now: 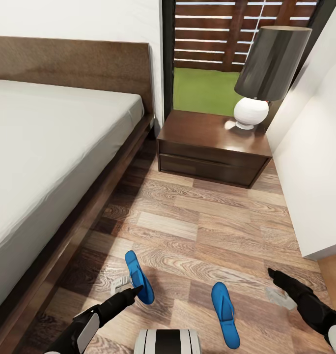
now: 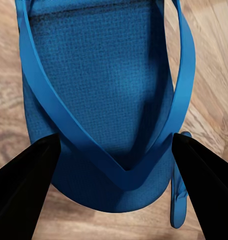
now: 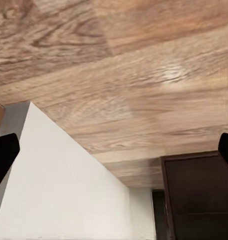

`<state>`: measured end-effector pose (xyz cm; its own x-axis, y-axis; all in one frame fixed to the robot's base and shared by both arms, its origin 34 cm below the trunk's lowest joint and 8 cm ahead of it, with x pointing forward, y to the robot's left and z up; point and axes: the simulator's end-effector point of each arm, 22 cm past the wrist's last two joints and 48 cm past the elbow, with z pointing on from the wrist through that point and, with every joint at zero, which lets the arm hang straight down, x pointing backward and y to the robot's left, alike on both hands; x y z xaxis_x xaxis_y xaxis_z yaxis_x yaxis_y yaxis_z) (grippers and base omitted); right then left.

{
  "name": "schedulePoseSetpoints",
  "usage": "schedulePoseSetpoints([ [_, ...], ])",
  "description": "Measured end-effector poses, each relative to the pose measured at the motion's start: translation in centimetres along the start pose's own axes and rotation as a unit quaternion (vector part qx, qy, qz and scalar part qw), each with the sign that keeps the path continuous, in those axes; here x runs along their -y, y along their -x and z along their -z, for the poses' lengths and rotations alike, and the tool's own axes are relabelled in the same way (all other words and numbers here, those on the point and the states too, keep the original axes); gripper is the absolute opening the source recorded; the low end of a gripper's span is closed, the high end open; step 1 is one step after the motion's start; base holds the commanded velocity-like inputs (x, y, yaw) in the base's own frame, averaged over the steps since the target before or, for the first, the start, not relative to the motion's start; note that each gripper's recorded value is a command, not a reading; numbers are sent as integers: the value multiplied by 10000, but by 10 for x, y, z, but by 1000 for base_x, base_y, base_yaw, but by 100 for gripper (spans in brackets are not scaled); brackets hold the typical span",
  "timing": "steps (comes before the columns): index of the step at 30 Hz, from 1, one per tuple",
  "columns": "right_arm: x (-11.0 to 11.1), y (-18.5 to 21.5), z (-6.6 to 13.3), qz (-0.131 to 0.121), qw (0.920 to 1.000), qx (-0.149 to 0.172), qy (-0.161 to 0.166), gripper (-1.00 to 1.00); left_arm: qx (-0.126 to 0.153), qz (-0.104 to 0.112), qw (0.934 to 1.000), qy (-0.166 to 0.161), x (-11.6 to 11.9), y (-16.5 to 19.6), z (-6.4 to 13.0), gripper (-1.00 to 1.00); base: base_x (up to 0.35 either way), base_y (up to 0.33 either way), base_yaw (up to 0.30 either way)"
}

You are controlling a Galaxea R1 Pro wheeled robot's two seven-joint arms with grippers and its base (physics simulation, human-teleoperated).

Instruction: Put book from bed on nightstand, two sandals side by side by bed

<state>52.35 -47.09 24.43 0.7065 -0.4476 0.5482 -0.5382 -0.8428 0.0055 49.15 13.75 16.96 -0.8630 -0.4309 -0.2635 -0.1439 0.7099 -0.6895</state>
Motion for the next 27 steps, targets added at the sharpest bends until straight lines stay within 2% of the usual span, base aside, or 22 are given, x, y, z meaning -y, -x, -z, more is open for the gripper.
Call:
schedulePoseSetpoints([
  [3, 18, -30, -2, -20, 9997, -221, -129, 100, -4, 4, 10000, -10, 2, -1, -1, -100, 0, 0, 0],
  [5, 49, -82, -4, 91, 9980, -550, -315, 100, -8, 7, 10000, -20, 3, -2, -2, -100, 0, 0, 0],
  [6, 62, -102, -4, 209, 9972, -611, -378, 100, -8, 9, 10000, -23, 3, -2, -2, -100, 0, 0, 0],
  [10, 79, -118, -4, 634, 9966, -336, -416, 100, -9, 12, 10000, -20, 3, -2, -2, -100, 0, 0, 0],
  [13, 92, -136, 0, 767, 9954, -302, -484, 100, -10, 6, 10000, -15, 3, -2, -2, -100, 0, 0, 0],
  [14, 104, -142, 5, 861, 9942, -271, -582, 100, -10, 5, 10000, -13, 3, -2, -2, -100, 0, 0, 0],
  [16, 118, -141, 13, 1085, 9914, -98, -723, 100, -12, 6, 10000, -16, 3, -2, -2, -100, 0, 0, 0],
  [19, 126, -129, 21, 1406, 9866, 238, -788, 100, -13, 6, 10000, -17, 3, -2, -2, -100, 0, 0, 0],
  [24, 139, -113, 30, 1750, 9791, 484, -918, 100, -17, 4, 10000, -19, 4, -2, -2, -100, 0, 0, 0],
  [26, 146, -86, 31, 2110, 9699, 736, -965, 100, -15, 6, 10000, -19, 4, -2, -2, -100, 0, 0, 0],
  [27, 152, -59, 33, 2448, 9596, 942, -1016, 100, -14, 7, 10000, -18, 3, -2, -2, -100, 0, 0, 0],
])
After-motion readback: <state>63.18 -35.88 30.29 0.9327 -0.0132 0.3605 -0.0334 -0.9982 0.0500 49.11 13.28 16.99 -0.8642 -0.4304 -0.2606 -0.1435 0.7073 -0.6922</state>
